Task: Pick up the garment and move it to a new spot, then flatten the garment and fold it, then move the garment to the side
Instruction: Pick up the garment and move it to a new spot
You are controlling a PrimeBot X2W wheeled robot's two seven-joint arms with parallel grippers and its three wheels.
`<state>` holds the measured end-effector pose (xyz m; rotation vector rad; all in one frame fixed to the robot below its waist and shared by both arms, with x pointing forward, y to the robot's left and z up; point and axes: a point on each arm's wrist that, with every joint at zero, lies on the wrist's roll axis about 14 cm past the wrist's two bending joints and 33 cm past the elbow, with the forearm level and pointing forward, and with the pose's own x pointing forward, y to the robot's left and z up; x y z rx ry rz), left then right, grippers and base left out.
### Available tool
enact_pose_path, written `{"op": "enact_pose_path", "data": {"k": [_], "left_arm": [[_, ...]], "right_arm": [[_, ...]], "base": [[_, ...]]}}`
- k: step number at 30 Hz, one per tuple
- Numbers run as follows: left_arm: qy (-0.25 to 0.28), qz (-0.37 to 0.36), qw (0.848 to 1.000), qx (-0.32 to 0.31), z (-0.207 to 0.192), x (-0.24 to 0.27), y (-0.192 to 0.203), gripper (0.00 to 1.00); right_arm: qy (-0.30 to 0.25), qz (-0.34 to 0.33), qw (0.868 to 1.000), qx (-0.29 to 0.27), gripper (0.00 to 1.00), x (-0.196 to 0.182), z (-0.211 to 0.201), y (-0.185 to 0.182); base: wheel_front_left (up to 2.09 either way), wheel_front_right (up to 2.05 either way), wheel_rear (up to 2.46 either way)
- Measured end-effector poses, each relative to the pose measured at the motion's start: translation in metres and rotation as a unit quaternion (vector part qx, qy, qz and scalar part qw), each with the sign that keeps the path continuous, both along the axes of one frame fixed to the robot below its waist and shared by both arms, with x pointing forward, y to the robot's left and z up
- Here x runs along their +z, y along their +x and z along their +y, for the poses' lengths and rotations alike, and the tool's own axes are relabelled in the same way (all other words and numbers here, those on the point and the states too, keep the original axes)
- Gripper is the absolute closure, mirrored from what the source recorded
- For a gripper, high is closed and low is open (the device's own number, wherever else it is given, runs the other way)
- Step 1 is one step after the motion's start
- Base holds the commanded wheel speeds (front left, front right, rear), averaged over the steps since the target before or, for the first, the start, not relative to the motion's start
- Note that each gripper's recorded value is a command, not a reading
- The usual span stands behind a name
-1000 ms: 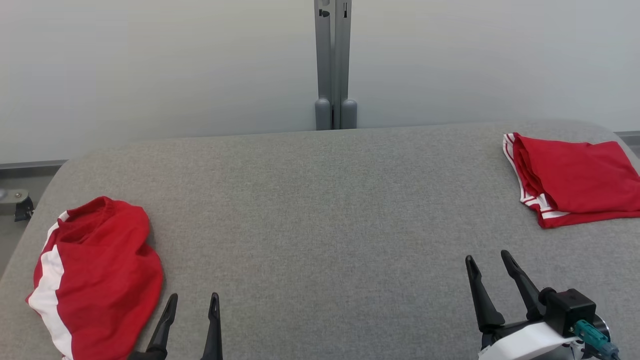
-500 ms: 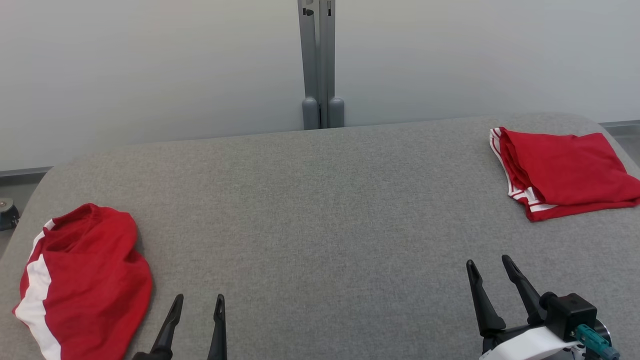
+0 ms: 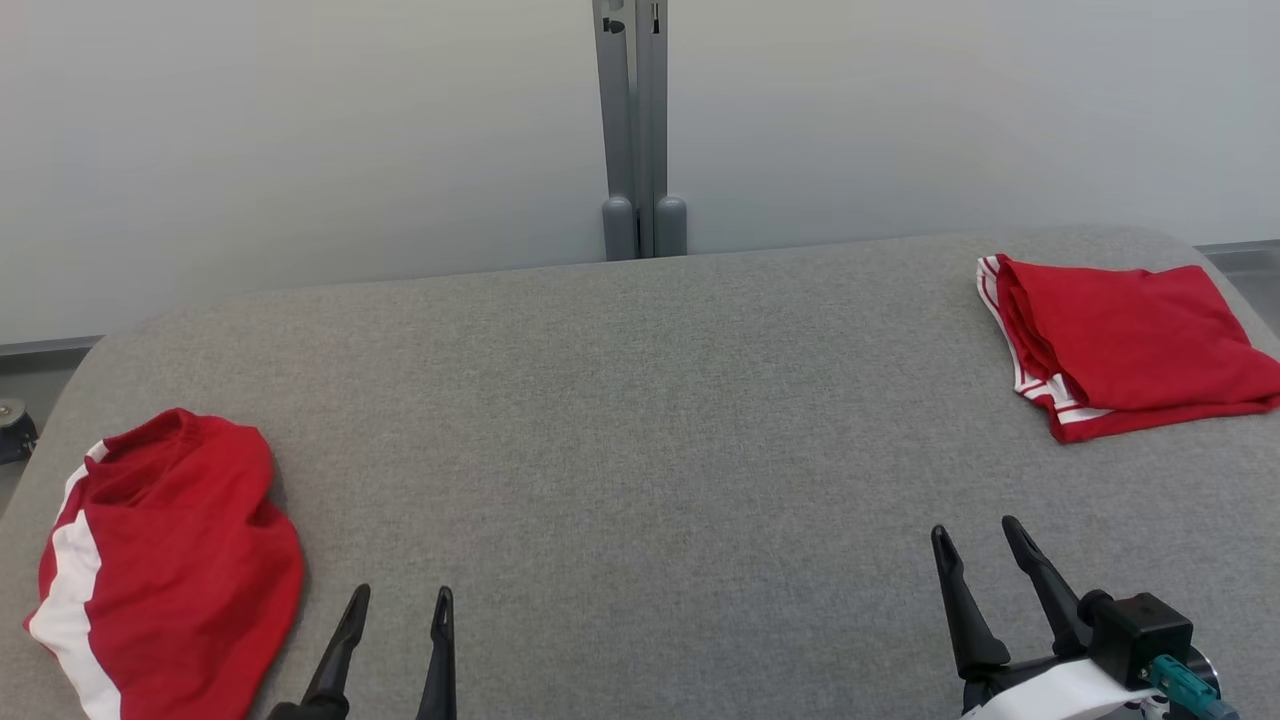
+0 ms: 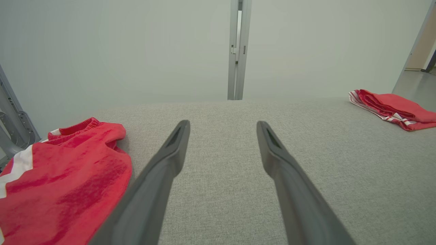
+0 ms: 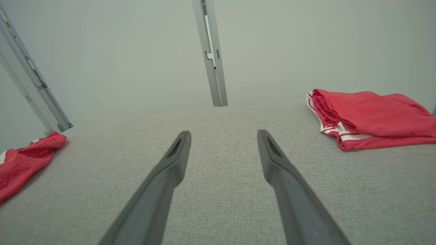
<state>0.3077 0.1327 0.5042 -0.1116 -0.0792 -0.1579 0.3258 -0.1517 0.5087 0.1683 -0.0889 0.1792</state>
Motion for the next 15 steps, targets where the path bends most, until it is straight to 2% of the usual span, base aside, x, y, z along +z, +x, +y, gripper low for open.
{"op": "enact_pose_path", "data": {"k": [9,15], "left_arm": [[-0.004,0.001,1.0,0.01,0.005,0.0,0.0,0.0],[-0.006,0.001,0.999,0.035,0.019,-0.001,-0.006,0.0]], "right_arm": [[0.0,0.005,1.0,0.002,0.0,-0.003,0.001,0.002],[0.001,0.013,1.0,0.023,0.0,-0.007,0.013,0.007]], "base": [[0.0,0.0,0.0],[0.0,0.0,0.0]]}}
